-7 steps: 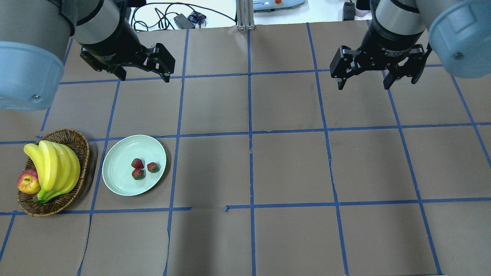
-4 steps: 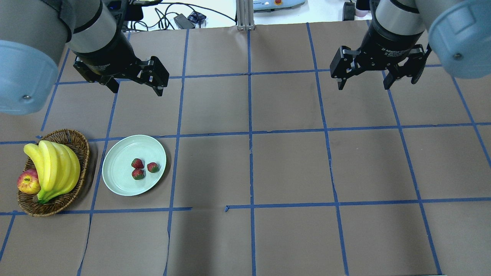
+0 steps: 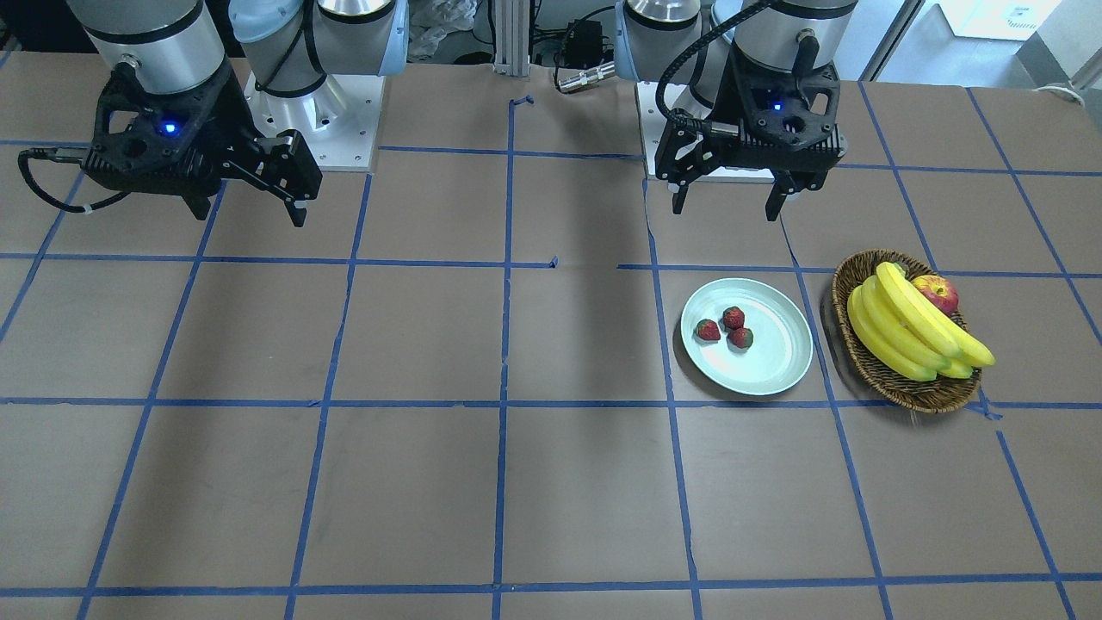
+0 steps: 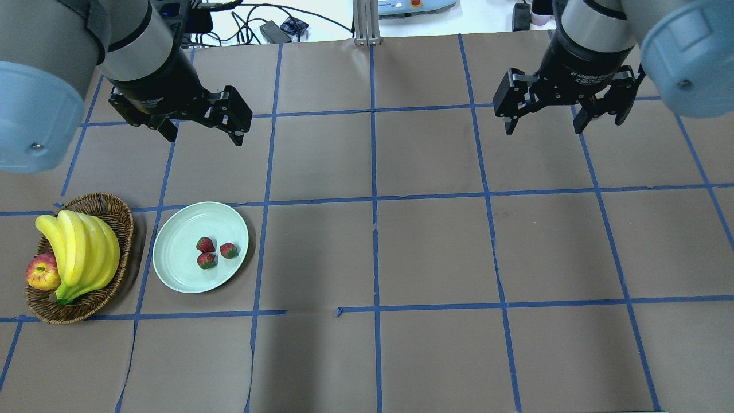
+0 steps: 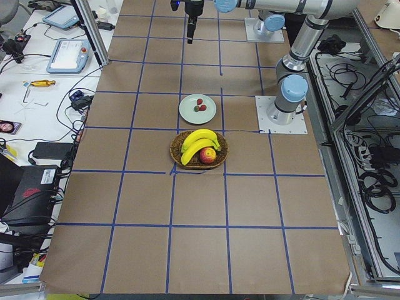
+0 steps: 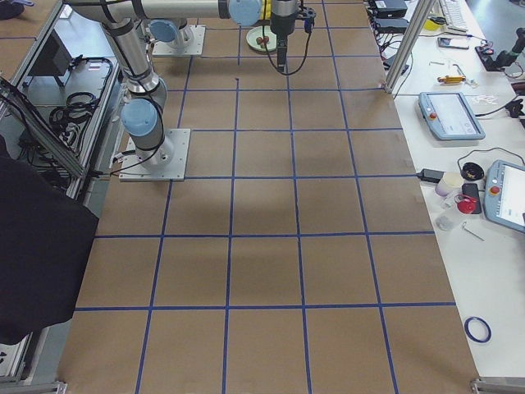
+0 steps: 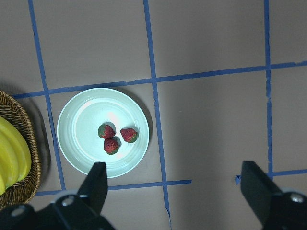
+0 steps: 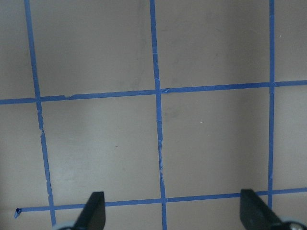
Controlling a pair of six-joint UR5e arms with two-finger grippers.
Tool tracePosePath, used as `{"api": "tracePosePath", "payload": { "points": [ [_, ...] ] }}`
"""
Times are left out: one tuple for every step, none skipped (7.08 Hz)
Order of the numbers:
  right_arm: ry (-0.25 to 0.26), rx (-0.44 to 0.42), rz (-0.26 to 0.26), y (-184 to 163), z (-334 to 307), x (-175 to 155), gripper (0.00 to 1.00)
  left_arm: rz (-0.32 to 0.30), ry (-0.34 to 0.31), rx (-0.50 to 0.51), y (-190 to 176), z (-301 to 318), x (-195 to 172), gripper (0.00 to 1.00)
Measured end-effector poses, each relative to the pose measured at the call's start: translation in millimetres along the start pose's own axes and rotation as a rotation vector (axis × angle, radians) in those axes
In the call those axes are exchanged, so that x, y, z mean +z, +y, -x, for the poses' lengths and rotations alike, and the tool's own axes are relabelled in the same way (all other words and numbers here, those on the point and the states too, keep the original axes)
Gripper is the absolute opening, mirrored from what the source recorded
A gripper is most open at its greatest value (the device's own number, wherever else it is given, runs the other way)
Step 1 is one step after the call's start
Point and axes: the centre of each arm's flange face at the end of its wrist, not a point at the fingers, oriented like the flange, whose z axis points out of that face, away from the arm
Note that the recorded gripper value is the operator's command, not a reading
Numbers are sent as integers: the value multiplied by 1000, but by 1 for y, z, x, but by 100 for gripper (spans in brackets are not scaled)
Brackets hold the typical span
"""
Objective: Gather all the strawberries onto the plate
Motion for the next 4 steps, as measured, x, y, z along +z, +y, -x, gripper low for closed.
{"api": "tracePosePath", "payload": {
  "points": [
    [-1,-3,-12,0,0,-3,100,0,2,0,0,0,0,100],
    [-2,-6,-22,0,0,-5,100,0,2,0,0,-1,0,100],
    [-4,-8,-30,0,1,-6,100,-1,3,-1,0,-1,0,100],
    [-6,-10,-33,-1,1,-6,100,-2,4,-1,0,-1,0,100]
  ]
}}
